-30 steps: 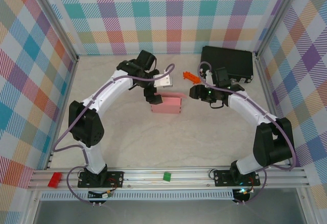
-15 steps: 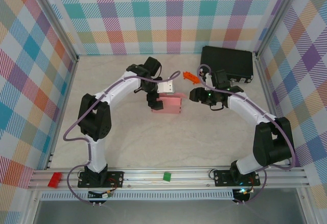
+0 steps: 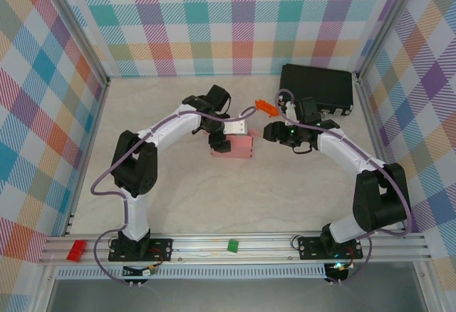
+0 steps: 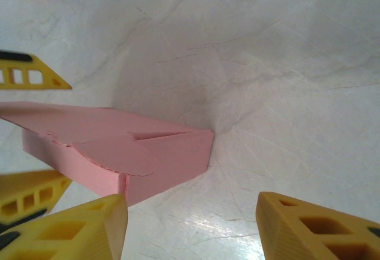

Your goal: Fold the paper box

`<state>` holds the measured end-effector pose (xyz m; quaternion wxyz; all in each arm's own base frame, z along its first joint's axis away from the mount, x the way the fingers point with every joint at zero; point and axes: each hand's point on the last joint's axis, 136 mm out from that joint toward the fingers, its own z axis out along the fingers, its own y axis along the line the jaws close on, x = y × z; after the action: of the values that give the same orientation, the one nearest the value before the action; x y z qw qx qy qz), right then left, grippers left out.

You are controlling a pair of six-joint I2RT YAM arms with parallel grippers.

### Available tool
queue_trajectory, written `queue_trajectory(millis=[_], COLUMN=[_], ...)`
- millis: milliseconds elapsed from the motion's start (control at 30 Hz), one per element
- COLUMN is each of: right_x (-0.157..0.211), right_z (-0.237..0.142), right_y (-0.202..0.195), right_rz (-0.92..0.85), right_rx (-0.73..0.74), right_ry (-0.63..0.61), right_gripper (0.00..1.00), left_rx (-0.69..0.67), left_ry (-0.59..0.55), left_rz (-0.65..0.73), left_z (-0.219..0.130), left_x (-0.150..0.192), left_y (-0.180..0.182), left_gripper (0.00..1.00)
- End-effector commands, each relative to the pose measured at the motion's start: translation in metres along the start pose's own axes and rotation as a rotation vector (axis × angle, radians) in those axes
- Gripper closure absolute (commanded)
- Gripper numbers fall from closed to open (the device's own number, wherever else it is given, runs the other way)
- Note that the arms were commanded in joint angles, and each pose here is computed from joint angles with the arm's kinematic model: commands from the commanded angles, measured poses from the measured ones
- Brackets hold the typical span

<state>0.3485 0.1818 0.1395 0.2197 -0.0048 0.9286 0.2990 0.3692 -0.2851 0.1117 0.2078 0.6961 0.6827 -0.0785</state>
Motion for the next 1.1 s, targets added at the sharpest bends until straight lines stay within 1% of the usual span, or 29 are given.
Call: queue_trajectory(millis=[0,267,367,533,733,900,1067], right_x=[0.002,0.014,0.017,0.013,0.013,0.011,0.013], right_z=[0.003,0.015,0.027,0.043,0.062,0.069,0.077], right_y=[0.011,0.029,0.033,0.046,0.061,0.057,0.048], right_rz=[-0.005,0.001,0.014,0.056,0.082,0.128,0.177], right_rx=[-0.093,-0.216,-0.225,-0.261,-0.261,-0.218,-0.178], right_ry=[0.016,0.051,0.062,-0.019,-0.065,-0.105,-0.101], right_gripper=[0.43,0.42,0.43,0.43,0.44,0.44,0.44], left_rx=[-0.005,-0.001,0.006,0.016,0.018,0.024,0.026], left_ry=[-0.008,-0.002,0.002,0.009,0.006,0.01,0.011], left_rz=[0.004,-0.01,-0.019,-0.025,-0.026,-0.029,-0.027], left_z=[-0.002,0.0,0.001,0.003,0.004,0.005,0.006], left_x=[-0.003,-0.001,-0.001,0.001,0.0,0.001,0.001], left_y=[-0.003,-0.004,-0.005,-0.006,-0.005,-0.006,-0.006], left_gripper=[0.43,0.43,0.43,0.43,0.43,0.43,0.43])
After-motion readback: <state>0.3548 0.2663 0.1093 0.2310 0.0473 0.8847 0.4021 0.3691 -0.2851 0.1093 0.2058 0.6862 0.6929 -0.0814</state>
